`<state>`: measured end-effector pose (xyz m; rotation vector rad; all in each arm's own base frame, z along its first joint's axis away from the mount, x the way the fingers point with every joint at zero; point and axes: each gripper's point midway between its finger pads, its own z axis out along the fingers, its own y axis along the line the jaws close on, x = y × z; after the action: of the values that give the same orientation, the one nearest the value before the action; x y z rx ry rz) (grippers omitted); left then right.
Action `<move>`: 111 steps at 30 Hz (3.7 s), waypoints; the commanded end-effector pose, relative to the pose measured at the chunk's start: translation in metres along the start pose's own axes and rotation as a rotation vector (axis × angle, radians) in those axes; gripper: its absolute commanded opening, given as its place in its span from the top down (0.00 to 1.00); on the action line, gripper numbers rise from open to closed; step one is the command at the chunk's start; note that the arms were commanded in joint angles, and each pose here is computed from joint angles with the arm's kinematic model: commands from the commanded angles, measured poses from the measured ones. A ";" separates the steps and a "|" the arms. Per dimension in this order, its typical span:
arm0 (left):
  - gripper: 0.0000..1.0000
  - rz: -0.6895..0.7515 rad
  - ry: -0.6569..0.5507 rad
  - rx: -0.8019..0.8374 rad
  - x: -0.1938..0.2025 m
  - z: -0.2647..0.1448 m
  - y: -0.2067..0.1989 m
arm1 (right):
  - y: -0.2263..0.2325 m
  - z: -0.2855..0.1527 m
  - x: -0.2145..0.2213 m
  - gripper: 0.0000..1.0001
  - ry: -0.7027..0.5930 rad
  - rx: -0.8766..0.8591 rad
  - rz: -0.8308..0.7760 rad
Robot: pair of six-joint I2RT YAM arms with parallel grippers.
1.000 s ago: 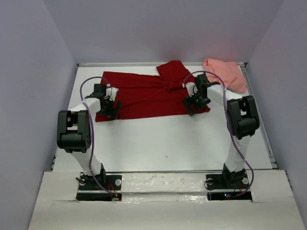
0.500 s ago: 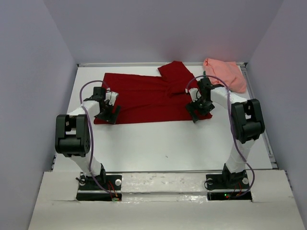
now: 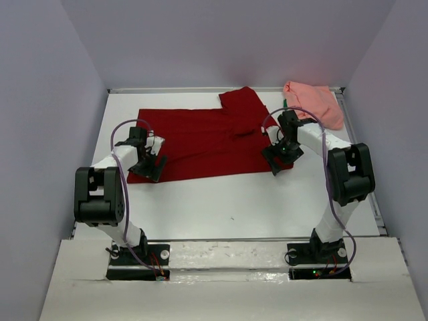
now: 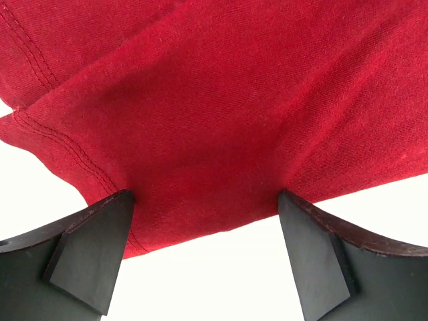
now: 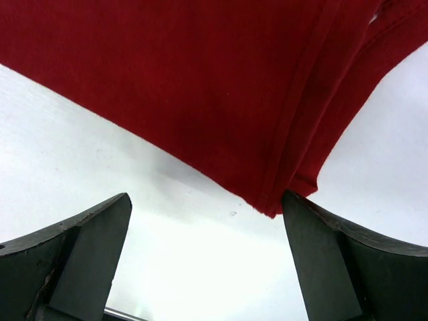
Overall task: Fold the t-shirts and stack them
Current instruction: Fold the flattened tshirt in 1/3 of the way
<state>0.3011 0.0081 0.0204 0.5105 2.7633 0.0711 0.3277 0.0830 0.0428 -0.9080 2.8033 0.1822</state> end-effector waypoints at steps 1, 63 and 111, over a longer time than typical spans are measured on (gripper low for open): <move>0.01 0.038 0.116 0.004 0.035 -0.009 -0.004 | 0.003 -0.020 0.005 0.00 -0.021 0.009 -0.007; 0.01 0.145 -0.389 0.214 -0.131 -0.086 -0.078 | 0.057 -0.007 -0.275 0.64 -0.520 -0.167 -0.470; 0.01 0.019 -0.487 0.059 -0.112 -0.110 -0.029 | 0.047 0.045 -0.288 0.49 -0.484 -0.041 -0.512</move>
<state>0.3543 -0.0571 0.1406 0.5008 2.3418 -0.1032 0.5314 0.2853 0.0643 -1.3411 2.0977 0.3290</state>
